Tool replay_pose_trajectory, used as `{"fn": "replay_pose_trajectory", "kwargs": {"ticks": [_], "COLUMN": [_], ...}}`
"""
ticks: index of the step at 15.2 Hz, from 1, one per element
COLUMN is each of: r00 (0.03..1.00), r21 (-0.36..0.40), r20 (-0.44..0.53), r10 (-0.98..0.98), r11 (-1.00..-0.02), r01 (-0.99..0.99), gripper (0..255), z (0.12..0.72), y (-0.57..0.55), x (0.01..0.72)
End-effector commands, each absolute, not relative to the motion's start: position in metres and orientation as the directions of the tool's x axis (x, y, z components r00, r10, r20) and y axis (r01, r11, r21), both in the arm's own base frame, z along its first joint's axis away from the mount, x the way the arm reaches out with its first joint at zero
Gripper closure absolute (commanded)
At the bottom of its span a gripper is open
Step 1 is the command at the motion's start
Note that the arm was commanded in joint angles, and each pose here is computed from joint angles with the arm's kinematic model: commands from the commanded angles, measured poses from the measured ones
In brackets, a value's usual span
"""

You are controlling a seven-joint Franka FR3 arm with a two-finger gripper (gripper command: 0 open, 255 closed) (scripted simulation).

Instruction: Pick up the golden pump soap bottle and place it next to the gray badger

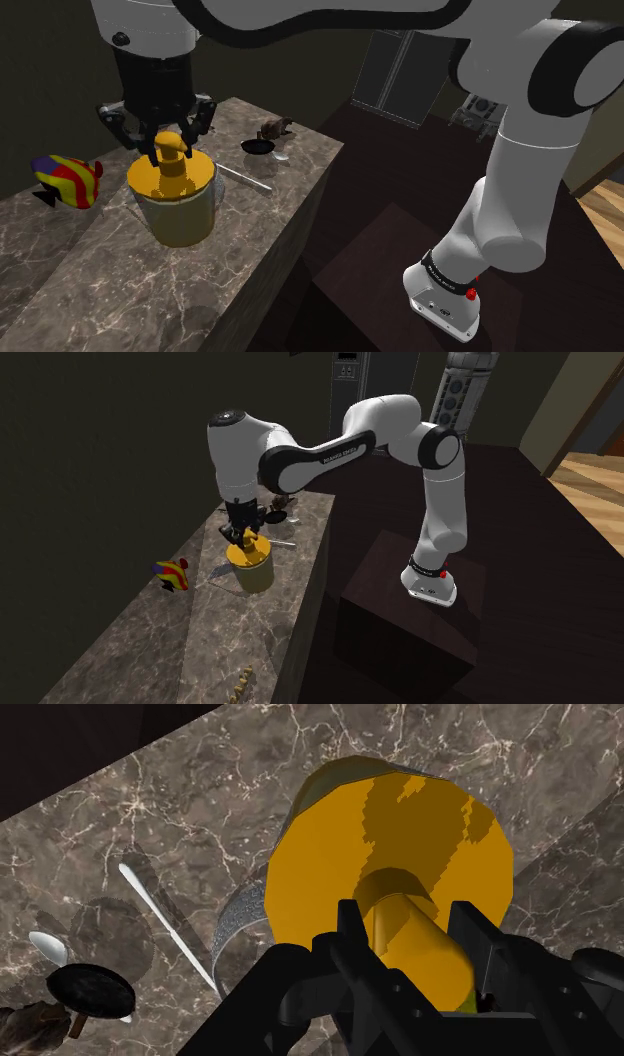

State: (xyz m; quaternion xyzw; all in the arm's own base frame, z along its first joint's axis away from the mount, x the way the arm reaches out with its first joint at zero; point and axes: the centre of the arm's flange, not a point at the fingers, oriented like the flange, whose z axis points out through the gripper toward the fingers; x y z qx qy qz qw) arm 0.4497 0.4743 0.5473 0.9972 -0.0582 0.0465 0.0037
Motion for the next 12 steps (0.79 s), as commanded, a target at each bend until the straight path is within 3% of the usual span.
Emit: {"fn": "replay_pose_trajectory", "kwargs": {"ticks": [1,12], "r00": [0.989,0.989], "r21": [0.002,0.002], "r20": [0.094,0.094], "r10": [-0.116,-0.116], "r11": [-0.993,-0.993], "r01": [-0.117,-0.117], "gripper": [255,255], "z": [0.559,0.563], "y": [0.473,0.344], "x": [0.450,0.478]}}
